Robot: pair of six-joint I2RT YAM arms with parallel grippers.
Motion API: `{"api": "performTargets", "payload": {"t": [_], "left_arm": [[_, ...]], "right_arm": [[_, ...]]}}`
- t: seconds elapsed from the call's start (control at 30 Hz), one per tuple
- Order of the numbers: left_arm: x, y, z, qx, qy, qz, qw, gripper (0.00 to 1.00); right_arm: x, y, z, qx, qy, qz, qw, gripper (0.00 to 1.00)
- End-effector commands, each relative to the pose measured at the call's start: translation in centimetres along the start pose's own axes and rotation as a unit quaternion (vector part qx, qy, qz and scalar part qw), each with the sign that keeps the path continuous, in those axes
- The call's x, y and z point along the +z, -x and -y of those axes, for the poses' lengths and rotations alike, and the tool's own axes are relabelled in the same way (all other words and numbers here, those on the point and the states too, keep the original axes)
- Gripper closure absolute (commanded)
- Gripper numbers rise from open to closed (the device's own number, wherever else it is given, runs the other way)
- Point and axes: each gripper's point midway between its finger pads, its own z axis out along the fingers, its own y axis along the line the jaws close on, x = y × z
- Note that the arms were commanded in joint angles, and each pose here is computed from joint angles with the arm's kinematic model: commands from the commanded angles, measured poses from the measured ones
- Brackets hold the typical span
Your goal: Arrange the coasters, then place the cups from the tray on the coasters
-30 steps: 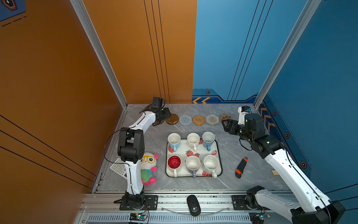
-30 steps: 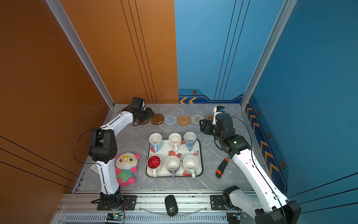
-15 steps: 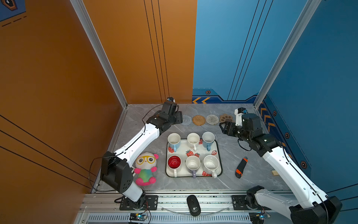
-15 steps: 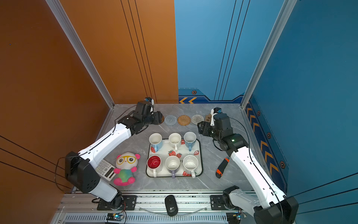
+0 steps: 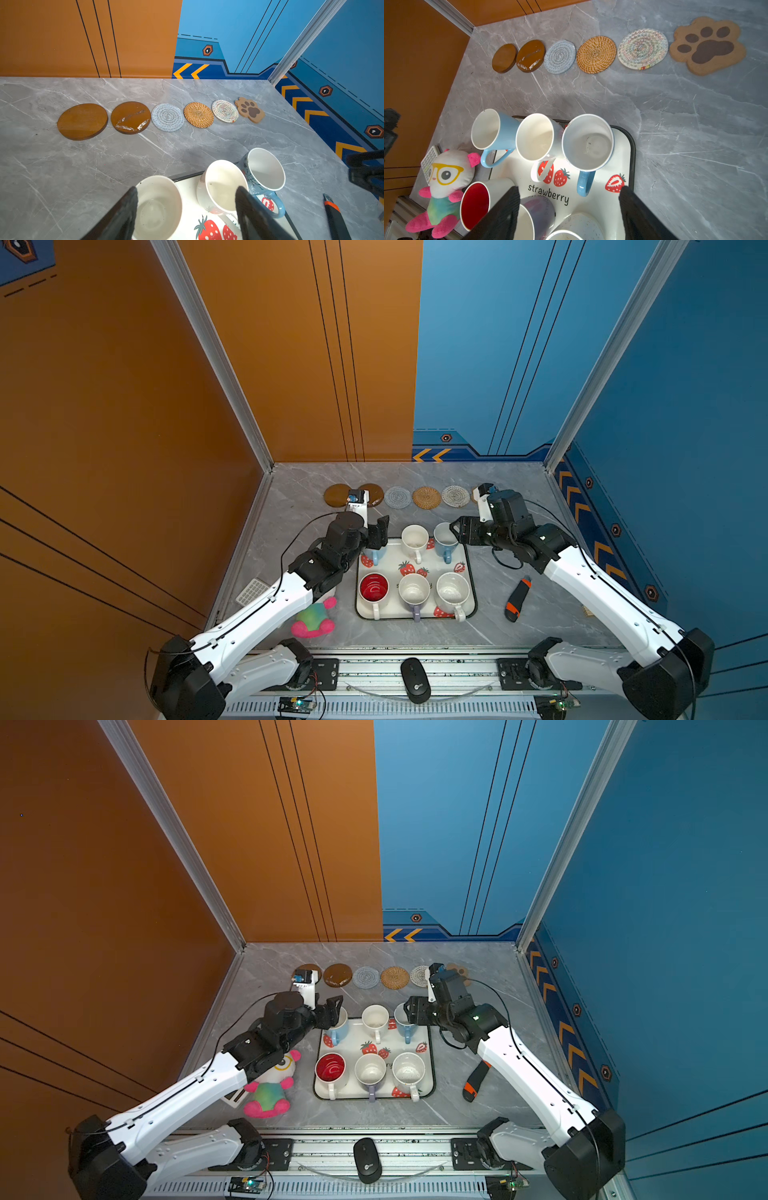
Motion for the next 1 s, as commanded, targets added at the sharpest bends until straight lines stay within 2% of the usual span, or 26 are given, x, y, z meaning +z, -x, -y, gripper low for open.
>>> {"api": "performTargets", "payload": {"t": [0.0, 0.37, 0.97], "left_arm": [[-0.9, 1.4, -0.3, 0.012, 0.009, 0.039, 0.999, 0.24], [-1.2, 1.3, -0.5, 0.026, 0.012, 0.042, 0.999, 0.2], [-1.0, 0.9, -0.9, 0.035, 0.018, 0.044, 0.998, 0.17]], "right_arm": [[1.0, -2.2, 1.4, -0.004, -0.039, -0.03, 0.999, 0.26], [4.1, -5.7, 2.7, 0.006, -0.07, -0.088, 0.994, 0.26], [7.6, -7.8, 2.3, -0.002, -0.085, -0.128, 0.988, 0.33]]}}
